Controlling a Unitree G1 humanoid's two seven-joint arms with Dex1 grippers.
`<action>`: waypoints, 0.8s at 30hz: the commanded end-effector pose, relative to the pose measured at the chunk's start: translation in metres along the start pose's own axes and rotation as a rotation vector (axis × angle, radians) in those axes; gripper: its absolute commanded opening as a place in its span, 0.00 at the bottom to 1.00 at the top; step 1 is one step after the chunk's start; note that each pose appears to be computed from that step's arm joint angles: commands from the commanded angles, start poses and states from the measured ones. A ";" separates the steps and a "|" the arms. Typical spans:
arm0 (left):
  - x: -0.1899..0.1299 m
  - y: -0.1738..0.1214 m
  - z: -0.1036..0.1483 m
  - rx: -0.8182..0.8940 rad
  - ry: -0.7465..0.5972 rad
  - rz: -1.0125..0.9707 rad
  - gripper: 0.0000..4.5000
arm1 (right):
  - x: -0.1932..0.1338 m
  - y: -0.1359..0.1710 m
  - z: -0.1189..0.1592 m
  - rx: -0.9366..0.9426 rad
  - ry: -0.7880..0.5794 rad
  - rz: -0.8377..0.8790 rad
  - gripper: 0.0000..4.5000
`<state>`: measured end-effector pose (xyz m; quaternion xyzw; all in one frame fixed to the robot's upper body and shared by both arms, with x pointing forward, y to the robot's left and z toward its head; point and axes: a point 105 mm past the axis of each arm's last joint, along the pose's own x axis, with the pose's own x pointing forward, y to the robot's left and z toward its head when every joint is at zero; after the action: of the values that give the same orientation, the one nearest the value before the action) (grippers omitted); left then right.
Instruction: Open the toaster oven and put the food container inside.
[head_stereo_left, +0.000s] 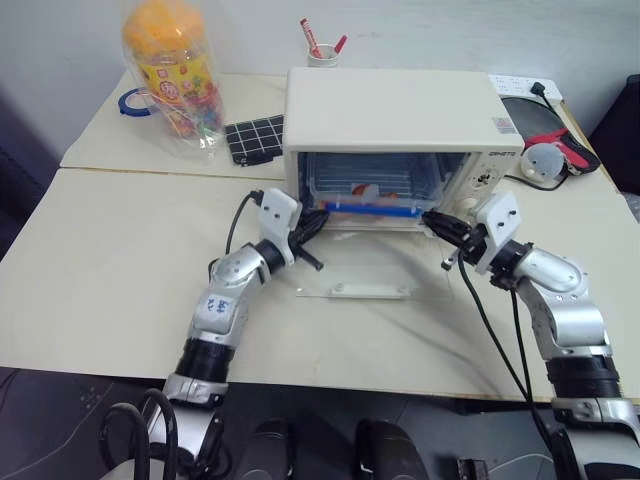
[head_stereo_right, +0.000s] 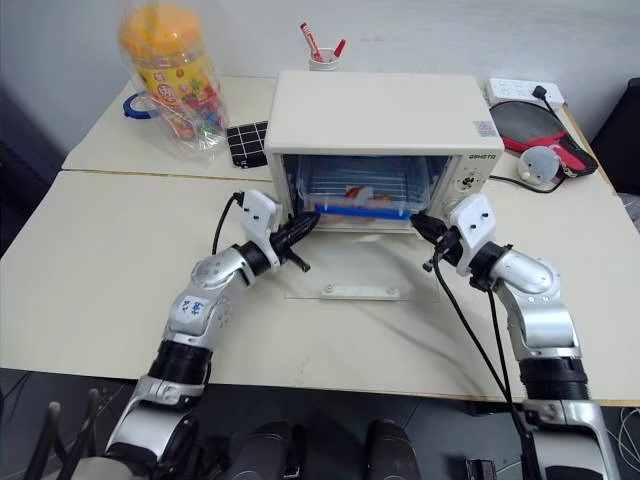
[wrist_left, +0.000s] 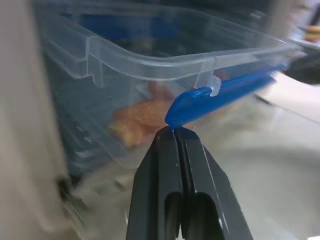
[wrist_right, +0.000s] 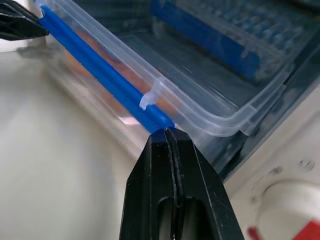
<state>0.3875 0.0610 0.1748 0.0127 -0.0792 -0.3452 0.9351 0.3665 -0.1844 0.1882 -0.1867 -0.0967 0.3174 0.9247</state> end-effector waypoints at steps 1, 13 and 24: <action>0.007 0.004 0.013 0.030 -0.060 0.040 0.00 | 0.009 -0.010 0.012 -0.043 -0.056 -0.037 0.00; -0.075 -0.006 0.006 0.084 0.068 -0.275 0.00 | -0.044 -0.022 0.016 0.003 -0.016 0.020 0.00; -0.174 0.026 0.022 0.003 0.190 -0.431 0.09 | -0.096 0.007 -0.060 0.080 0.245 0.186 0.00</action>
<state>0.2779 0.1905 0.1652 0.0627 0.0280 -0.5187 0.8522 0.3063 -0.2558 0.1234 -0.1784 0.0532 0.3688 0.9107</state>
